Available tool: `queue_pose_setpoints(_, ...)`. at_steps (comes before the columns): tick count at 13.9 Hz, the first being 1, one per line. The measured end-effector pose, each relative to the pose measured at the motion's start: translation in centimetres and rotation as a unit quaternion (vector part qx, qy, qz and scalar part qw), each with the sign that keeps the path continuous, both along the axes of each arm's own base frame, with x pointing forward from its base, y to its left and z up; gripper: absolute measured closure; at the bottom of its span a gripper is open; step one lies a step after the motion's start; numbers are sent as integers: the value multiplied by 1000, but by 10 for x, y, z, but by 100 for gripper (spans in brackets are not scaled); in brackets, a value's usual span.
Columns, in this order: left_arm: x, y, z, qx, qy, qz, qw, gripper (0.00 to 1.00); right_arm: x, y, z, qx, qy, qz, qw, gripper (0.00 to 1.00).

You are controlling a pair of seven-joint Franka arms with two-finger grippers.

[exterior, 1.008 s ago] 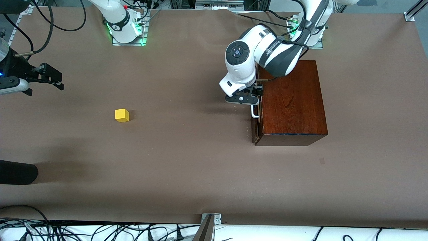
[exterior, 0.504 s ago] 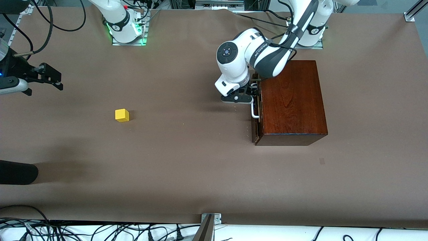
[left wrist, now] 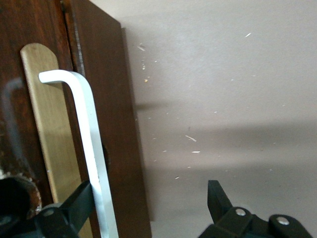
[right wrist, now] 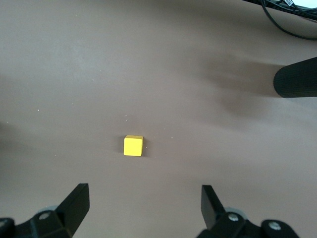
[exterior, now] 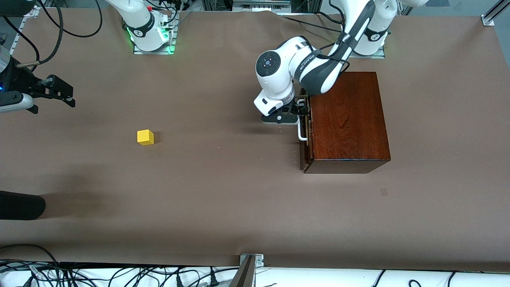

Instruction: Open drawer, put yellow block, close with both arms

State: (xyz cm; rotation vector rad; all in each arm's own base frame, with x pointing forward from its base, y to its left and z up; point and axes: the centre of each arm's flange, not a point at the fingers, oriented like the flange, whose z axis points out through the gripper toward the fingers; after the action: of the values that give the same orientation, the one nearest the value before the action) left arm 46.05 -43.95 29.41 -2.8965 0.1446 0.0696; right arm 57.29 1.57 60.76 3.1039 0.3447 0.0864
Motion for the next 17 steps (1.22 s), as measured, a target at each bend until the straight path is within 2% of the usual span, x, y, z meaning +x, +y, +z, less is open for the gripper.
queue_pose_setpoints(4, -13, -24, -8, -10, -19, 9, 1000, 0, 0, 0, -1, 0, 3, 0, 1000, 0)
queue_pose_setpoints(8, -21, -59, 3, -40, -36, 11, 998, 0, -1, 0, -3, -1, 10, 0, 1000, 0)
queue_pose_setpoints(12, -25, -71, 5, -47, -38, 16, 998, 0, -9, -4, -13, -4, 54, -3, 999, 0)
queue_pose_setpoints(16, -26, -85, 16, -74, -30, 36, 996, 0, 0, -4, -45, -7, 82, -4, 997, 0)
queue_pose_setpoints(17, -28, -91, 21, -83, -29, 37, 995, 0, 3, -2, -59, -7, 82, -3, 997, 0)
